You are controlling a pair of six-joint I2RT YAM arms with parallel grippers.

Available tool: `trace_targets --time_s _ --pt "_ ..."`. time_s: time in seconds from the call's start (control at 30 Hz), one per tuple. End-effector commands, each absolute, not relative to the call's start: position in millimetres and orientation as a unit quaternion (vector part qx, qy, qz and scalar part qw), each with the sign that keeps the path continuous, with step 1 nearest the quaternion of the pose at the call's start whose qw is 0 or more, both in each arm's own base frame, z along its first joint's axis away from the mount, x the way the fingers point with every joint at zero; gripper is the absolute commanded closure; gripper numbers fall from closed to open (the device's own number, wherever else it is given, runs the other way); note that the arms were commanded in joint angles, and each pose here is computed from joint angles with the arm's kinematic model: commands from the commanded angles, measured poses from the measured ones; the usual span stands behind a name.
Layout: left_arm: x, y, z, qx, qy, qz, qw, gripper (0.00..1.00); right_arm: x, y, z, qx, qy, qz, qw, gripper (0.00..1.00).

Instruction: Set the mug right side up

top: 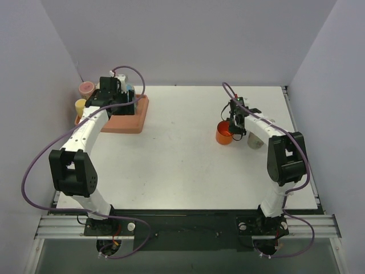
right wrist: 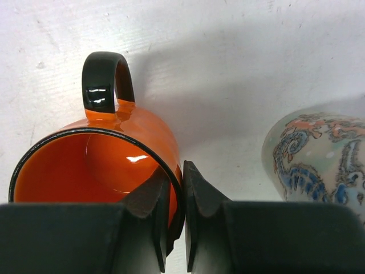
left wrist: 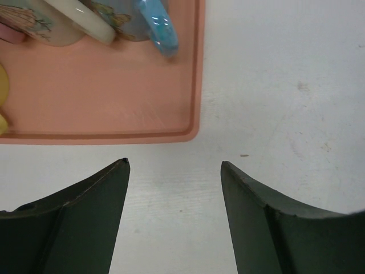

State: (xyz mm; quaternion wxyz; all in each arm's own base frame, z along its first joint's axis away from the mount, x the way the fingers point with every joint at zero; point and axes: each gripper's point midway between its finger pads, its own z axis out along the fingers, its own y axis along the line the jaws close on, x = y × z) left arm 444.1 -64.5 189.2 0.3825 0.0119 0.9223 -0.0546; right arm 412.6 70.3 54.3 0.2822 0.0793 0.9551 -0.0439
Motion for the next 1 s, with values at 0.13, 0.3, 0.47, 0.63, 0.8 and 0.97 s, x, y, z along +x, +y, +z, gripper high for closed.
trace_targets --time_s 0.13,0.3,0.47,0.63,0.8,0.97 --pt "482 -13 196 -0.011 0.903 0.018 0.429 0.25 424 69 81 0.094 0.944 -0.053 0.311 0.66" --pt "505 -30 187 -0.018 0.897 -0.005 0.441 0.27 421 75 124 0.065 0.931 -0.077 0.35 0.21" --pt "541 -39 194 -0.052 0.875 0.031 0.48 0.27 414 82 164 0.044 0.919 -0.097 0.38 0.19" --pt "570 -34 173 -0.11 0.881 0.049 0.458 0.26 400 86 183 0.024 0.909 -0.11 0.402 0.18" --pt "586 -46 144 -0.111 0.901 0.037 0.417 0.33 390 85 181 0.017 0.908 -0.11 0.405 0.18" --pt "592 -44 128 -0.124 0.909 0.045 0.395 0.4 385 83 179 0.012 0.907 -0.112 0.406 0.18"
